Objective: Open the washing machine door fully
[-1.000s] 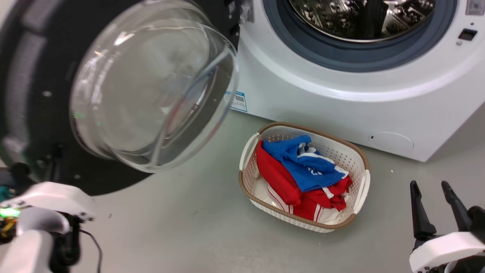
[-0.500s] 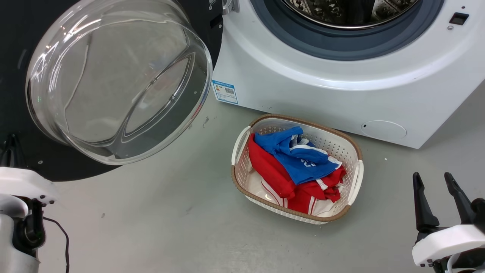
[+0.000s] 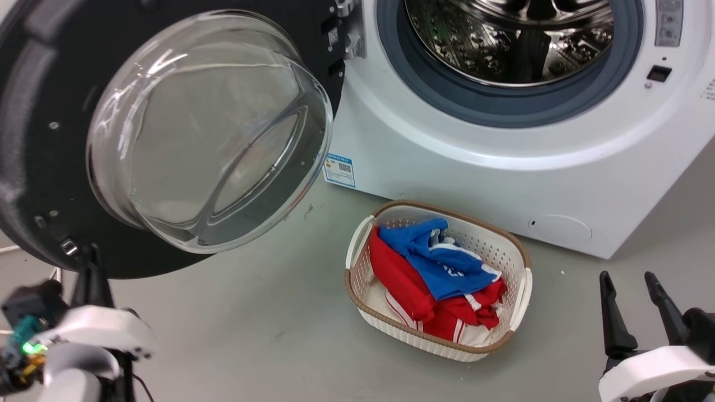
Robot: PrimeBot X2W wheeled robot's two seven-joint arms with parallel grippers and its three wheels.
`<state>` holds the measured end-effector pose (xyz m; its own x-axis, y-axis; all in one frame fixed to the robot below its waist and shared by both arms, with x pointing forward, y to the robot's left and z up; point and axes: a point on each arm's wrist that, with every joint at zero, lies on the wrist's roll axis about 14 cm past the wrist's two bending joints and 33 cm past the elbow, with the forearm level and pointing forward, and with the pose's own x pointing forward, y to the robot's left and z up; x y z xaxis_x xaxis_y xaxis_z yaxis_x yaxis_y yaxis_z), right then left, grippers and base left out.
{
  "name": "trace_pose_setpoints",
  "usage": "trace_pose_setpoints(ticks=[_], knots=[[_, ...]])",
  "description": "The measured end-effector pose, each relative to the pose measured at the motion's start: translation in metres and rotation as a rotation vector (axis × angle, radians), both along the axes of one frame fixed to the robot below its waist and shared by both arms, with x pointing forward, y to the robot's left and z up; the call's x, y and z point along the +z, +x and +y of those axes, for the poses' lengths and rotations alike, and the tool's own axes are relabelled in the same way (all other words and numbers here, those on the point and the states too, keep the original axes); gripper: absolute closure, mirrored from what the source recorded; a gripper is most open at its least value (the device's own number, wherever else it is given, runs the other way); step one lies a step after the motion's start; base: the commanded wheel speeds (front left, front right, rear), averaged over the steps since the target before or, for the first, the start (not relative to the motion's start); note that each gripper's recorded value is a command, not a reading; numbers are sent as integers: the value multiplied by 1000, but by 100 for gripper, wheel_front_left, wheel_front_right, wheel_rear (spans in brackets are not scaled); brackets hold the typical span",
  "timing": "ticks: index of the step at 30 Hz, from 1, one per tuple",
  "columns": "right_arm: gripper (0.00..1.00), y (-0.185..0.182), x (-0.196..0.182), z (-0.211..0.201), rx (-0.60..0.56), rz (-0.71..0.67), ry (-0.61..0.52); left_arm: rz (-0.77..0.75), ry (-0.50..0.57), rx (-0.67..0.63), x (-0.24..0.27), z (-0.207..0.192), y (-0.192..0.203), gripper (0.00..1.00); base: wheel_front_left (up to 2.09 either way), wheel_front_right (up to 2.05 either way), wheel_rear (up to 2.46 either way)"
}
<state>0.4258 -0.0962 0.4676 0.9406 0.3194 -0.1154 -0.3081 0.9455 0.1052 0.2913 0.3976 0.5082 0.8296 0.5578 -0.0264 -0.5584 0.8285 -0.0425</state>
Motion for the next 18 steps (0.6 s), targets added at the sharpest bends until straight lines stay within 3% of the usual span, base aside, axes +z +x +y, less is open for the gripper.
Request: trace_pose_setpoints(ticks=[8,9,10,11,12,13,18], knots=[[0,-14,10,13,30,-23,13,-42,-57,-21,-8,-41,-29,100,0,0,0],[0,-15,11,13,31,-24,13,-49,-64,-25,-8,-45,-33,96,0,0,0],[0,-17,12,14,33,-26,13,-57,-68,-29,-7,-49,-35,80,0,0,0],[0,-18,14,15,35,-30,14,-59,-73,-37,-6,-53,-37,54,0,0,0],[0,-19,16,15,35,-36,15,-64,-79,-39,-6,-56,-39,21,0,0,0],[0,-20,18,16,37,-43,16,-67,-84,-45,-6,-59,-41,0,0,0,0],[0,-23,25,14,27,-61,20,-86,-80,-92,0,-79,-39,0,0,0,0]])
